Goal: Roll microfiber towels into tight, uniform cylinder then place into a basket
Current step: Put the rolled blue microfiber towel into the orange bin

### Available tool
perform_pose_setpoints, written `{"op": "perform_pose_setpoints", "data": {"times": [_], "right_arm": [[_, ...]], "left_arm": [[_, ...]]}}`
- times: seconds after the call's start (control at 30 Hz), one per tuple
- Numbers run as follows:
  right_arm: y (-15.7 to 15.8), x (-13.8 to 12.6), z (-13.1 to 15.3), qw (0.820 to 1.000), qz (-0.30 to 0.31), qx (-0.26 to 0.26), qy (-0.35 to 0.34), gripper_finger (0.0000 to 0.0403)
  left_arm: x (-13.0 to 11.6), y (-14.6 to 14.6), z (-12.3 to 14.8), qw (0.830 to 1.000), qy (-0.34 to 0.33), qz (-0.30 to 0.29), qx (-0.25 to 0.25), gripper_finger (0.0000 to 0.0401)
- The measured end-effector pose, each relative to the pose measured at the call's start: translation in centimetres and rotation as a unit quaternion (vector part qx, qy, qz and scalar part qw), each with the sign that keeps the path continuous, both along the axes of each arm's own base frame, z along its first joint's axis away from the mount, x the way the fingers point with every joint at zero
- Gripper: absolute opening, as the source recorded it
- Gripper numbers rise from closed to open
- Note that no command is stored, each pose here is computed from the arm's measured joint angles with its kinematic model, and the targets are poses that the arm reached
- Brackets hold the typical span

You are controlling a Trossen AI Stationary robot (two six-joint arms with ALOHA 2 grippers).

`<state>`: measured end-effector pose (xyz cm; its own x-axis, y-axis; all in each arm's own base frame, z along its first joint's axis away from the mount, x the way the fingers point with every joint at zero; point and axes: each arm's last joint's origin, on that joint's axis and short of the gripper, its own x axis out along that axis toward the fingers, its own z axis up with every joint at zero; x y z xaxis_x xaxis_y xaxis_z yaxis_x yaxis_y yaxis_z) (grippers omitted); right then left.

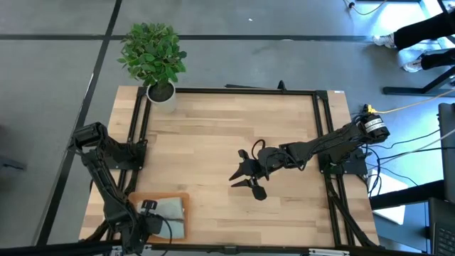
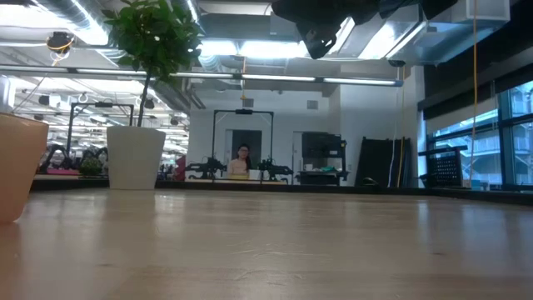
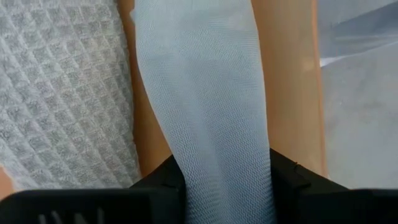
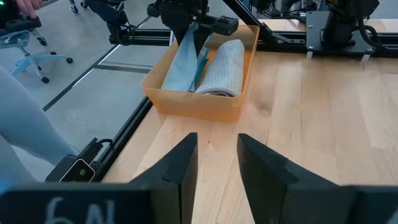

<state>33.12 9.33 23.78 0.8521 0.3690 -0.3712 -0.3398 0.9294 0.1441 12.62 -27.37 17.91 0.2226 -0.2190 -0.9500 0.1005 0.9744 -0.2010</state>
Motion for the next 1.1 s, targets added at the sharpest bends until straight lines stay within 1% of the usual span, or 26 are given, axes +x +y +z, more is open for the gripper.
{"op": "perform_pose_setpoints", "data": {"times": [0.1,0.27,0.47,0.57,0.77,0.87,1.1], "right_arm": [[-0.01,0.0,0.0,1.0,0.0,0.0,0.0,0.0115],[-0.01,0.0,0.0,1.0,0.0,0.0,0.0,0.0115],[-0.01,0.01,-0.01,1.0,0.0,0.0,0.0,0.0115],[-0.01,0.01,-0.01,1.0,0.0,0.0,0.0,0.0115],[-0.01,0.01,-0.01,1.0,0.0,-0.001,0.0,0.0115],[-0.01,0.01,-0.01,1.0,-0.001,-0.001,0.0,0.0115],[-0.02,0.01,-0.02,1.0,-0.001,-0.001,0.0,0.0115]], "left_arm": [[-0.02,0.05,-0.01,1.0,-0.001,-0.011,0.005,0.0119],[-0.03,0.06,-0.02,1.0,0.002,-0.006,0.004,0.0119],[-0.04,0.06,-0.02,1.0,0.002,-0.006,0.004,0.0097],[0.01,0.08,-0.02,1.0,-0.005,-0.003,0.007,0.0094],[0.33,0.25,-0.01,1.0,-0.011,0.003,0.011,0.0115],[0.55,0.54,-0.07,1.0,-0.003,0.005,0.018,0.0126],[0.81,0.64,-0.06,1.0,-0.002,0.009,0.015,0.0128]]}}
